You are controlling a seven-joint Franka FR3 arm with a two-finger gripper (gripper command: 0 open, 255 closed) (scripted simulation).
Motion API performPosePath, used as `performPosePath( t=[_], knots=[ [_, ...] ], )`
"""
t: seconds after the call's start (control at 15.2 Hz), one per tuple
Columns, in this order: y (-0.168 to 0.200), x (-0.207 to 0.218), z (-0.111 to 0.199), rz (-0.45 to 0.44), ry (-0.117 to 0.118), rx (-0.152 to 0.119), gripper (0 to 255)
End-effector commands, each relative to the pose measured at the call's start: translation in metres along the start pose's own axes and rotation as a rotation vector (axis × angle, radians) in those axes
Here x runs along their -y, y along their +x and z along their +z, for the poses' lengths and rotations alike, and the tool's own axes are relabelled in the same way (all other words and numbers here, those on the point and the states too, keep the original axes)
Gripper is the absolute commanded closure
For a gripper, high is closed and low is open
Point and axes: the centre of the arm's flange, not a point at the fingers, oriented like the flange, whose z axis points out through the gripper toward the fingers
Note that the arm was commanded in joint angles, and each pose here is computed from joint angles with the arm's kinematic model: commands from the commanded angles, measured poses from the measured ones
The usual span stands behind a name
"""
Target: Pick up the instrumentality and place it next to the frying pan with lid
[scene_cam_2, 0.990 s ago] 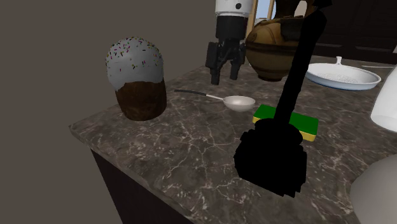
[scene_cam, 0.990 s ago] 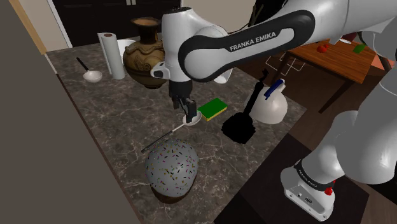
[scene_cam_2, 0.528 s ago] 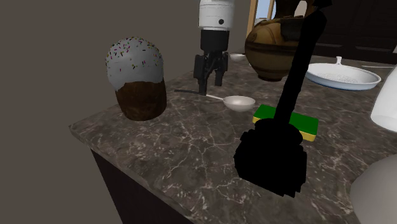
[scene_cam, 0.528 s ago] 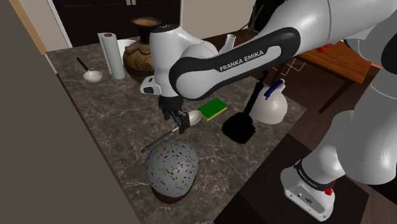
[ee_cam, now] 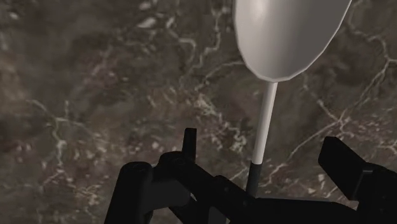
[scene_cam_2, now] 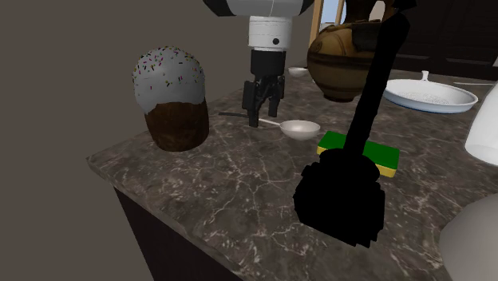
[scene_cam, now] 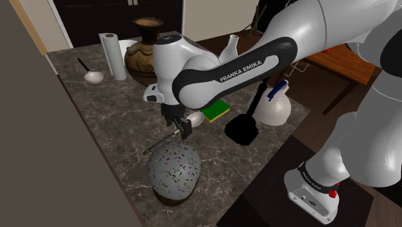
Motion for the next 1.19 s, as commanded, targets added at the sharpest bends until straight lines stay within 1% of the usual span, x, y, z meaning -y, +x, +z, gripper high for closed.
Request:
performPosePath(
  t=[0.0,0.13,0.2,0.79,1.12],
  knots=[
    [0.0,0.0,0.0,0.0,0.0,0.0,0],
    [0.0,0.0,0.0,0.0,0.0,0.0,0],
    [0.0,0.0,0.0,0.0,0.0,0.0,255],
    [0.0,0.0,0.0,0.0,0.0,0.0,255],
    [-0.001,0.003,-0.026,0.0,0.0,0.0,255]
  ],
)
